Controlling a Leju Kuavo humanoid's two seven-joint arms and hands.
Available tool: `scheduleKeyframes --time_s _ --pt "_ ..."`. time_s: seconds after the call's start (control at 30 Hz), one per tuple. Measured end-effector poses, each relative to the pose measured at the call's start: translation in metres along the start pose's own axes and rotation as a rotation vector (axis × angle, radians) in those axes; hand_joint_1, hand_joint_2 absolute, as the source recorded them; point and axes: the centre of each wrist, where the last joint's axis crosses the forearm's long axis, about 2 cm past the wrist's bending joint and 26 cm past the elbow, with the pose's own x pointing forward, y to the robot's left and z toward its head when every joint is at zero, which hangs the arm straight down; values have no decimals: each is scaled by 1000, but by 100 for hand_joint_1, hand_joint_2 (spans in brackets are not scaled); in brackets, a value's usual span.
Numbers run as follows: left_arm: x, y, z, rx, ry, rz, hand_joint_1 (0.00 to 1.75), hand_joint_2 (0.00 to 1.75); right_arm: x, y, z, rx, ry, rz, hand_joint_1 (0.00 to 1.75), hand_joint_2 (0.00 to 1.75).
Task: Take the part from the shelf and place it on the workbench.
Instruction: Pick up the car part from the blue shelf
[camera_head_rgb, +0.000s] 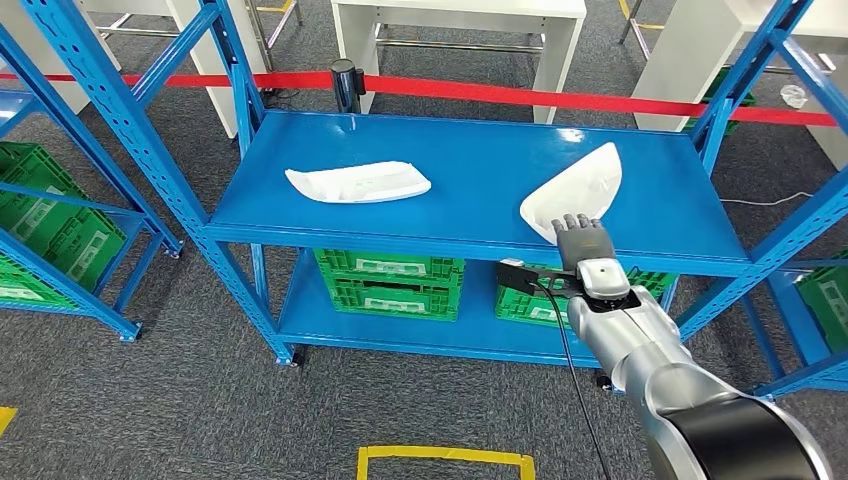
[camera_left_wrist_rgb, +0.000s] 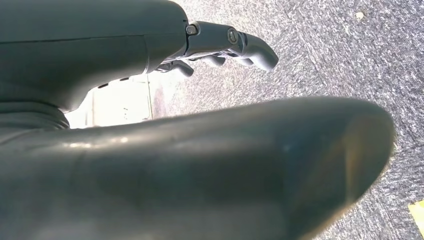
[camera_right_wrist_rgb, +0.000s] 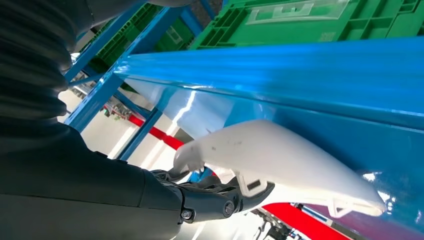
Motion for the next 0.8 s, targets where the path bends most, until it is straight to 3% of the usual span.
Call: scheduleKeyframes --time_s 0.1,0.8 --pt "-1 -1 0 1 -1 -2 0 0 1 3 1 4 4 -7 175 175" --pt "-1 0 0 6 -8 -1 0 0 -3 -3 -1 -18 -1 -33 175 175"
